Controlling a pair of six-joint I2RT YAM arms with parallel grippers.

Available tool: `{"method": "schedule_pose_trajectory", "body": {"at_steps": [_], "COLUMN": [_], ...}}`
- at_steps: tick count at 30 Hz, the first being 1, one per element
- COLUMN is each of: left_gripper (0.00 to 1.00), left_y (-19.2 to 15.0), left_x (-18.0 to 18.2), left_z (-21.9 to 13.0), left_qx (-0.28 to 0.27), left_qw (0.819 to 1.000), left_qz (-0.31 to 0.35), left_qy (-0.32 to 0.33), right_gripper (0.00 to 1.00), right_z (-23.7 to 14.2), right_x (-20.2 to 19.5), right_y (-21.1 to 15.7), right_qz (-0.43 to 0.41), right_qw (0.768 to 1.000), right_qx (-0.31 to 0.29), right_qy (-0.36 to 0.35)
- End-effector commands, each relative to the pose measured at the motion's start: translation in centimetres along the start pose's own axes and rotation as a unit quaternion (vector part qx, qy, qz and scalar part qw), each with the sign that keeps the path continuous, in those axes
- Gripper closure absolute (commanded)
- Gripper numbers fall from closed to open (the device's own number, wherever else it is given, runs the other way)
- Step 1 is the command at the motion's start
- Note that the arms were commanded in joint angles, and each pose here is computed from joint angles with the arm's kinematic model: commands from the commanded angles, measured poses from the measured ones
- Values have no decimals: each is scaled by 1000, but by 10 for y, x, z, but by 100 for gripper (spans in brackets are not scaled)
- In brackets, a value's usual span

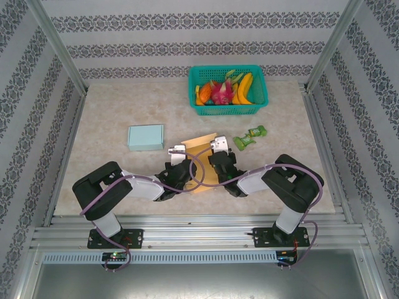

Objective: Fold the paper box

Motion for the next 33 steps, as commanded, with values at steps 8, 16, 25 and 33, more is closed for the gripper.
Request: {"method": "schedule_pose_trajectory", "body": {"at_steps": [8, 16, 25, 33], "left_gripper": [100, 100, 100, 100], "left_y": [0, -1, -1, 0], "left_x": [8, 8, 7, 12], "left_z": [-7, -7, -6, -6], "left_qx": [-11, -8, -8, -20], "left_qw": [999, 999, 999, 998], "left_qz": [11, 7, 6, 14], "left_qy": [38, 33, 34, 61], "right_gripper": [66, 62, 62, 79], "right_z": [28, 36, 40, 29], "right_x": [-23, -15, -11, -21], "right_y": [-21, -32, -39, -46], "right_qz": [93, 98, 78, 4], "right_qw": [986, 983, 989, 996], "right_qx": [31, 38, 43, 66], "right_qy": [135, 150, 121, -53]}}
Point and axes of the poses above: each hand's point on the last joint's axis, 136 mm out from that joint toward the fingers, its own z axis out along the fingers, its own x axis along the line the jaws close on, y = z × x, the point moved 9 cm from there along -z, back along the fingers, and after that the axes turned 12 degrees about -z, right-handed, at the moved point
